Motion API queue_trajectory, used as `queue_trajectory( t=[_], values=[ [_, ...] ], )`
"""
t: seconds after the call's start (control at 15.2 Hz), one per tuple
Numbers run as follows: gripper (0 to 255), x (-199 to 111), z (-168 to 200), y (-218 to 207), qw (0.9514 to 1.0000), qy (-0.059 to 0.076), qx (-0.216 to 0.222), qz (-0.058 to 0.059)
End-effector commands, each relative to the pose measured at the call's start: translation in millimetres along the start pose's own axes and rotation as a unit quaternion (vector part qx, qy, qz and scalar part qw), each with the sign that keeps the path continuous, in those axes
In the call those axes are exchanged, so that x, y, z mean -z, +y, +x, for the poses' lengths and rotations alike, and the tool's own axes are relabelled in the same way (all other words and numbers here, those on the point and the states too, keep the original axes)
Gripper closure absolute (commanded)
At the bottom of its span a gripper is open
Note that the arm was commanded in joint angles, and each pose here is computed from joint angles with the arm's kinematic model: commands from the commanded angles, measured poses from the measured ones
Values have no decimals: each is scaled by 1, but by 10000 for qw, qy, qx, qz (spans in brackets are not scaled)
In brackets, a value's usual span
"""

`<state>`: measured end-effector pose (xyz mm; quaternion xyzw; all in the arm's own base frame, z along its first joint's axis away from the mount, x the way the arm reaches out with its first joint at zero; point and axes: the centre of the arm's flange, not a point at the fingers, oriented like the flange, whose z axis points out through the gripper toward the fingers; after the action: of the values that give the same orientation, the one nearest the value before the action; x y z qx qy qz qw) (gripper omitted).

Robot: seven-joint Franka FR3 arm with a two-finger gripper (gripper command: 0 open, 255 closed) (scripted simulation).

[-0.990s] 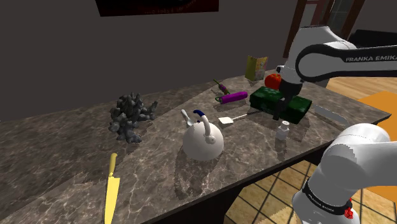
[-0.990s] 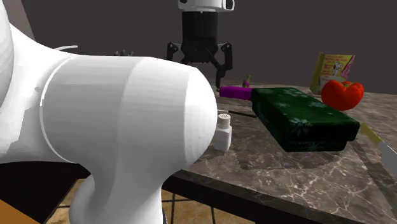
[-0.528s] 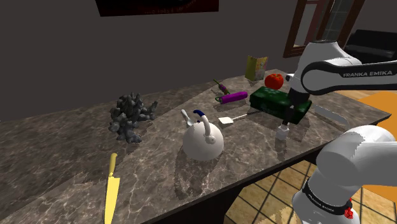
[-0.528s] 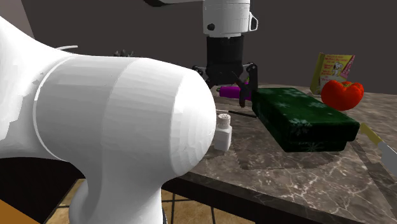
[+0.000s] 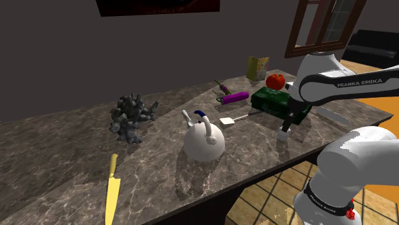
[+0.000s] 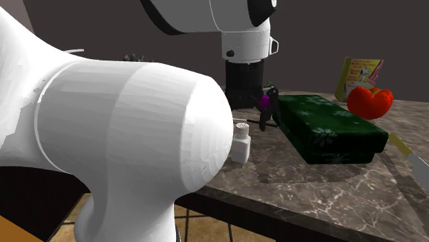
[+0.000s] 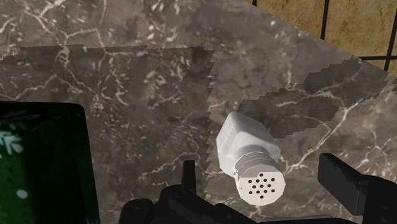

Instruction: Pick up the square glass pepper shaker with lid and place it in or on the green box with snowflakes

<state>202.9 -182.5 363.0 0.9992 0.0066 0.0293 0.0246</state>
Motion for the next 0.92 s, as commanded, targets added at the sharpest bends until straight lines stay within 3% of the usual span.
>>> queue_trajectory(
  t=[0.0,0.33,0.4,0.86],
  values=[
    [0,-1,0,0,10000,3,0,-1],
    [0,-1,0,0,10000,2,0,-1],
    [255,-1,0,0,10000,2,0,-1],
    [255,-1,0,0,10000,2,0,-1]
  ],
)
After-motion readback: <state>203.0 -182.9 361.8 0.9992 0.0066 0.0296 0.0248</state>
